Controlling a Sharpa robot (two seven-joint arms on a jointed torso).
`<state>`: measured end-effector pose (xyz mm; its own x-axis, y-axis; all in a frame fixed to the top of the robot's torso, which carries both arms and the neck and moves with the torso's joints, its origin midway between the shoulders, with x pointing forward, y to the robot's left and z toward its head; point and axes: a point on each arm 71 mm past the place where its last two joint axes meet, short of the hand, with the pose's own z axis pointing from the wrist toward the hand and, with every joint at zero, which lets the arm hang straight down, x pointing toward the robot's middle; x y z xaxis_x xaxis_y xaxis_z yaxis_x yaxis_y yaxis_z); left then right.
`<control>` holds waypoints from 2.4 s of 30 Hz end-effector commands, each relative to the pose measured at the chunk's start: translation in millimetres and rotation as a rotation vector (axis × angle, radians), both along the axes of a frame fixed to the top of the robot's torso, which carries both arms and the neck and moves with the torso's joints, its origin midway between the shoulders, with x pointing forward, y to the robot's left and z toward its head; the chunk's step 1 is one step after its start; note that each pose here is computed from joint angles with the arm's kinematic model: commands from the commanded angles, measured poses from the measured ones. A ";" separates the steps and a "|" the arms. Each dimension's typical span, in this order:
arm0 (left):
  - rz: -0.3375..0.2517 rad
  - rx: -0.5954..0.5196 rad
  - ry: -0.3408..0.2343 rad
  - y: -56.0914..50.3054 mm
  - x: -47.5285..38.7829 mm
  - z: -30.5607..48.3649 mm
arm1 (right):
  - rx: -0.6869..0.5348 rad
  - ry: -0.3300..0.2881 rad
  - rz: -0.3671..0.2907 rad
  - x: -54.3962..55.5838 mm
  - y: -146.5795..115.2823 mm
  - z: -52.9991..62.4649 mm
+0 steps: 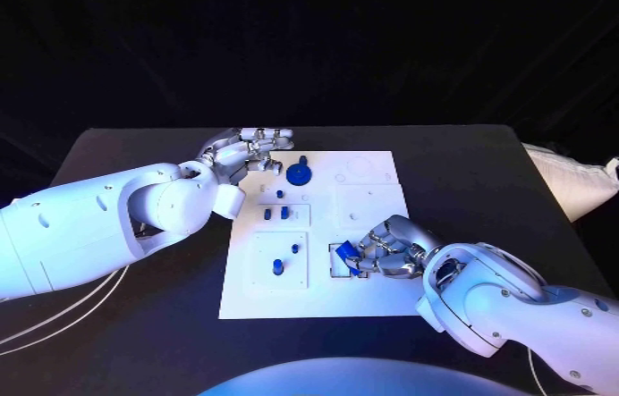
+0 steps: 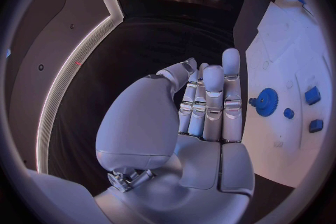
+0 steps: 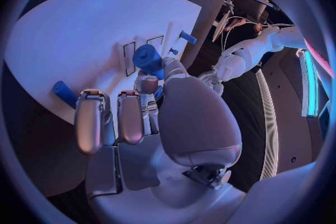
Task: Assemble the parts on the task board
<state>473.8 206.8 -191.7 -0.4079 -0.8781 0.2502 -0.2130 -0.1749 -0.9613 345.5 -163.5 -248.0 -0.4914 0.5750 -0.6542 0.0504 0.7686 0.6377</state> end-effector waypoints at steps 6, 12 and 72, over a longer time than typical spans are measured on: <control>-0.026 -0.008 -0.006 -2.9 -1.3 1.0 | -0.052 0.018 0.051 0.8 2.8 -4.8; -0.029 -0.005 -0.007 -3.1 -1.5 1.0 | -0.065 0.000 0.051 2.7 3.1 -5.4; -0.043 -0.004 -0.002 -1.2 -2.9 1.1 | -0.170 -0.084 0.137 2.1 9.7 -6.0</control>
<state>471.9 207.7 -191.7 -0.4268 -0.8698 0.2474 -0.2206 -0.1651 -0.9613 348.7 -151.2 -250.0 -0.4834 0.4250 -0.7653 -0.1115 0.8372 0.5354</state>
